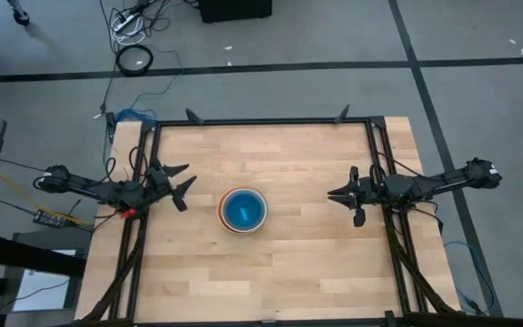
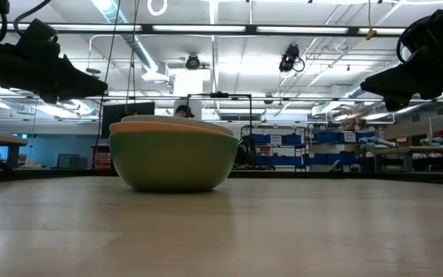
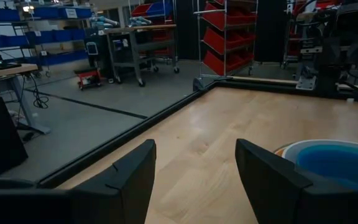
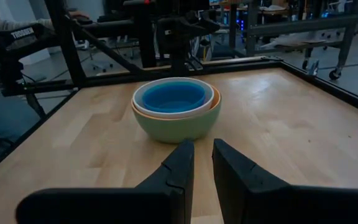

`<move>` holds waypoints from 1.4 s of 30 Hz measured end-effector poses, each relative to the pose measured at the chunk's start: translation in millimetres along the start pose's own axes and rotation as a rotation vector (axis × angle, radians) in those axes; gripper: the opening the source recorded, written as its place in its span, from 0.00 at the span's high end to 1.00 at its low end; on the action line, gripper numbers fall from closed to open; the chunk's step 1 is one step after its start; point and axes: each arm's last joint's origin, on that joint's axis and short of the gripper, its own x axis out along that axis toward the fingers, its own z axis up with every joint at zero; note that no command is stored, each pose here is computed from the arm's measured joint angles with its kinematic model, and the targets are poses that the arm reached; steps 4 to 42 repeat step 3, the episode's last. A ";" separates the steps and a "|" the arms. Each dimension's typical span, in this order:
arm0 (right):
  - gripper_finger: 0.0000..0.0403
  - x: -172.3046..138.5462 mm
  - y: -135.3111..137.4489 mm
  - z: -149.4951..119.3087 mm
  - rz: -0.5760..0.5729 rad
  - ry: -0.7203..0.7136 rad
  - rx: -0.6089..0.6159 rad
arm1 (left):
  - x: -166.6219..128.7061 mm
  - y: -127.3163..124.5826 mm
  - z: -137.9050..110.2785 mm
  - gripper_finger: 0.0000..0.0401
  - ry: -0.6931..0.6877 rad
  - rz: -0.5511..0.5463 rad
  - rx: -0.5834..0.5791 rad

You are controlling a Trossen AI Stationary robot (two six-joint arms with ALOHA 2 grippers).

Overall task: Nest bowls inside each other
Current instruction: Return to home position

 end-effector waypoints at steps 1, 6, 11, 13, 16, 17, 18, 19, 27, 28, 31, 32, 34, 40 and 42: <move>0.88 0.0 0.0 0.0 0.000 0.000 0.000 | 0.0 0.0 0.0 0.43 0.000 0.000 0.000; 0.88 0.0 0.0 0.0 0.000 0.000 0.000 | 0.0 0.0 0.0 0.43 0.000 0.000 0.000; 0.88 0.0 0.0 0.0 0.000 0.000 0.000 | 0.0 0.0 0.0 0.43 0.000 0.000 0.000; 0.88 0.0 0.0 0.0 0.000 0.000 0.000 | 0.0 0.0 0.0 0.43 0.000 0.000 0.000; 0.88 0.0 0.0 0.0 0.000 0.000 0.000 | 0.0 0.0 0.0 0.43 0.000 0.000 0.000; 0.88 0.0 0.0 0.0 0.000 0.000 0.000 | 0.0 0.0 0.0 0.43 0.000 0.000 0.000; 0.88 0.0 0.0 0.0 0.000 0.000 0.000 | 0.0 0.0 0.0 0.43 0.000 0.000 0.000; 0.88 0.0 0.0 0.0 0.000 0.000 0.000 | 0.0 0.0 0.0 0.43 0.000 0.000 0.000; 0.88 0.0 0.0 0.0 0.000 0.000 0.000 | 0.0 0.0 0.0 0.43 0.000 0.000 0.000; 0.88 0.0 0.0 0.0 0.000 0.000 0.000 | 0.0 0.0 0.0 0.43 0.000 0.000 0.000; 0.88 0.0 0.0 0.0 0.000 0.000 0.000 | 0.0 0.0 0.0 0.43 0.000 0.000 0.000; 0.88 0.0 0.0 0.0 0.000 0.000 0.000 | 0.0 0.0 0.0 0.43 0.000 0.000 0.000; 0.88 0.0 0.0 0.0 0.000 0.000 0.000 | 0.0 0.0 0.0 0.43 0.000 0.000 0.000; 0.88 0.0 0.0 0.0 0.000 0.000 0.000 | 0.0 0.0 0.0 0.43 0.000 0.000 0.000; 0.88 0.0 0.0 0.0 0.000 0.000 0.000 | 0.0 0.0 0.0 0.43 0.000 0.000 0.000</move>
